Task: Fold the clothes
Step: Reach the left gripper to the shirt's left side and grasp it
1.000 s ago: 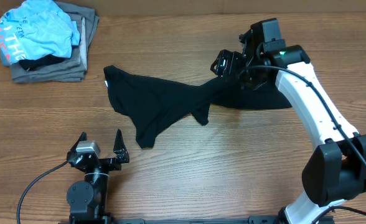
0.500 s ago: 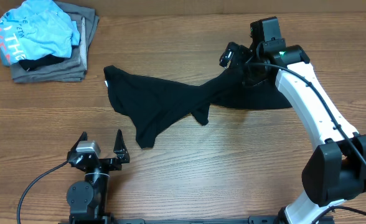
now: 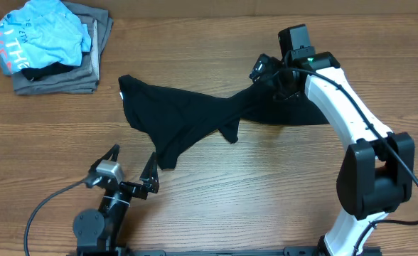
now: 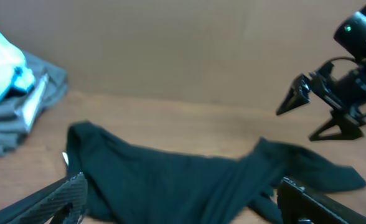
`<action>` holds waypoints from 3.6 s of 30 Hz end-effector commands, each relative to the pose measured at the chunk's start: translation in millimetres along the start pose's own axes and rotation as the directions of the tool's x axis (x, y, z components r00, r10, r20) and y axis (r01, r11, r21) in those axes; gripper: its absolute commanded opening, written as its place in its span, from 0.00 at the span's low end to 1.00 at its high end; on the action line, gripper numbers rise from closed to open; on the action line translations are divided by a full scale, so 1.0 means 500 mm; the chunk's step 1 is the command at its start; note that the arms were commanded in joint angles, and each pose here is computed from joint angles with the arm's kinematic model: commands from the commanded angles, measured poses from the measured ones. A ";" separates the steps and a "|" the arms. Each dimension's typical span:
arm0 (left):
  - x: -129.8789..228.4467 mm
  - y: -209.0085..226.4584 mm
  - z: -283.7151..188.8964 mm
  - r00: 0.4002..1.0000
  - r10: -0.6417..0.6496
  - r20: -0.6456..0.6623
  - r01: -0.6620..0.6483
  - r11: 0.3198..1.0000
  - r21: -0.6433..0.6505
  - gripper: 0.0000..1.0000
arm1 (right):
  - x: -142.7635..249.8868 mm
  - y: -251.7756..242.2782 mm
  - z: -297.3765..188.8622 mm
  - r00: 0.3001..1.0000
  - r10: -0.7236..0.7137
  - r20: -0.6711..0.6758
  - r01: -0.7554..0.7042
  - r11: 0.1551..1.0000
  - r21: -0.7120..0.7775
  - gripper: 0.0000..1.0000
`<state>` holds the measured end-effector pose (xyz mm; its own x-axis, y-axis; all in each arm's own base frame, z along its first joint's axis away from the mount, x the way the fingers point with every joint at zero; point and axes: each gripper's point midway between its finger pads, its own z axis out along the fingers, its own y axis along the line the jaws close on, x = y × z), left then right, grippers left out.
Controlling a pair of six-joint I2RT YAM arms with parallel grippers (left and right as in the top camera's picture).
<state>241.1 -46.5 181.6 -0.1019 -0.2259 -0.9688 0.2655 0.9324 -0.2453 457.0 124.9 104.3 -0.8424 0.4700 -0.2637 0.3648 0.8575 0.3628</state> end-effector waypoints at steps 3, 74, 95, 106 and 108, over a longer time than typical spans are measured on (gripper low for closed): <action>-0.060 -0.045 0.019 0.991 0.026 -0.133 -0.016 0.997 0.077 1.00 | -0.004 0.004 0.004 1.000 0.017 0.012 -0.017 1.000 -0.002 1.00; 0.316 0.045 0.093 0.001 -0.272 -0.962 -0.495 0.836 -0.236 0.65 | -0.015 -0.012 0.006 0.999 0.009 0.043 -0.010 0.999 0.043 1.00; 0.329 0.011 0.122 0.006 -0.135 -0.991 -0.486 0.865 -0.121 0.66 | -0.013 -0.018 0.005 0.999 0.009 0.043 -0.011 0.998 0.057 1.00; 0.329 0.011 0.123 0.006 -0.131 -0.991 -0.486 0.866 -0.118 0.50 | -0.013 -0.018 0.006 0.999 0.009 0.043 -0.011 0.998 0.057 1.00; 0.329 0.011 0.124 0.008 -0.131 -0.991 -0.485 0.866 -0.118 0.44 | -0.013 -0.018 0.006 0.999 0.009 0.042 -0.011 0.998 0.058 1.00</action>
<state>279.1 -95.1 19.6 -0.9890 0.1340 0.0630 0.1457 0.9569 0.2514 458.9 114.9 100.2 -0.8234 0.4898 -0.2865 0.3991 0.8588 0.3211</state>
